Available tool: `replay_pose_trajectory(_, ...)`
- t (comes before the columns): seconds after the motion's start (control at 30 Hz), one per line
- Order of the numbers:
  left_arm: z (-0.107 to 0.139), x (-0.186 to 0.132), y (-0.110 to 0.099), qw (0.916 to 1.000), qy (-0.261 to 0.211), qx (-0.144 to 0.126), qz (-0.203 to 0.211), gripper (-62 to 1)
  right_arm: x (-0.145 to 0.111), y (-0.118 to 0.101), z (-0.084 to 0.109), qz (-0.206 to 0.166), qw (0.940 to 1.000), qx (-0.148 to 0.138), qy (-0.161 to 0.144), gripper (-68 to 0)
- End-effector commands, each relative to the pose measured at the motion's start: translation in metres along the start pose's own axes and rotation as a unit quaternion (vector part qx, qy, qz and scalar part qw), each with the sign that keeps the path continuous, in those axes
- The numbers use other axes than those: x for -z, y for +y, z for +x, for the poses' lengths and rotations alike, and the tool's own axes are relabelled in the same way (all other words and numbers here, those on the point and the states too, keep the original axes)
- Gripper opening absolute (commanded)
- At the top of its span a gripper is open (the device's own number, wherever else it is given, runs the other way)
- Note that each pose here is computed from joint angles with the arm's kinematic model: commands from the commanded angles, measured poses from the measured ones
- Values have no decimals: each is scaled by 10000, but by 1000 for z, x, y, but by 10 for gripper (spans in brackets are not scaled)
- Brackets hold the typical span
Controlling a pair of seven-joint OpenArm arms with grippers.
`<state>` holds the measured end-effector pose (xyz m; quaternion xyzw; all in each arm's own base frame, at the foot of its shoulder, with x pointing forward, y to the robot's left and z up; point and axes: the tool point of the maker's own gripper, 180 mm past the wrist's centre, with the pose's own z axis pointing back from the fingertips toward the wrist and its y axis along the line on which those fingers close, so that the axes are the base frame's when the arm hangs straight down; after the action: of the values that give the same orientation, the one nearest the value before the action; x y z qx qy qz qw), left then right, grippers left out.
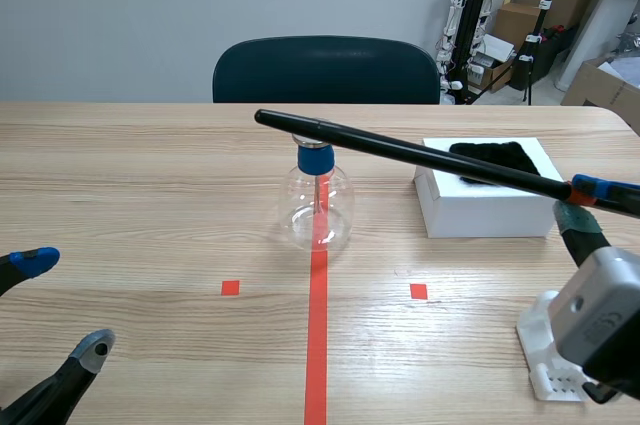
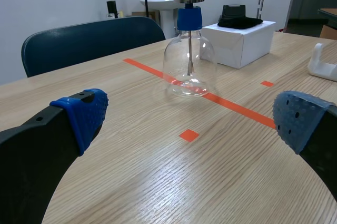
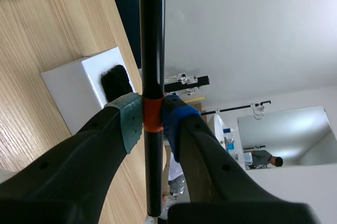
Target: Do the electroscope experiment. move the rod toward and away from the electroscope
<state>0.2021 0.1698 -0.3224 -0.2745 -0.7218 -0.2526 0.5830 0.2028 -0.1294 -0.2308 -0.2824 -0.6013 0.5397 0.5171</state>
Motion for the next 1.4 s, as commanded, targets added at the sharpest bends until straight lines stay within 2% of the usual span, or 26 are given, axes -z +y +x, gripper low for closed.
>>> replay_pose_trajectory(0.0,10,0,4,9998,-194,56,16,14,0,-6,3,-111,9999,-5,-61,-638)
replay_pose_trajectory(0.5,10,0,4,9998,-194,56,16,14,0,-9,1,-170,9998,-65,-26,-638)
replay_pose_trajectory(0.63,10,0,4,9998,-196,56,16,14,-2,-15,-9,-270,9993,-190,169,-638)
replay_pose_trajectory(0.8,10,0,4,9998,-194,56,16,14,-4,-27,-32,-355,9967,-484,551,-638)
replay_pose_trajectory(0.97,10,0,4,9998,-194,56,16,14,-5,-45,-61,-469,9905,-720,1071,-638)
replay_pose_trajectory(1.13,10,0,4,9998,-194,56,16,14,5,-76,-85,-811,9788,-1039,1566,-638)
replay_pose_trajectory(1.23,10,0,4,9998,-194,56,16,14,13,-96,-90,-1050,9730,-1228,1649,-637)
replay_pose_trajectory(1.37,10,0,4,9998,-194,56,16,14,29,-117,-86,-1257,9672,-1570,1552,-638)
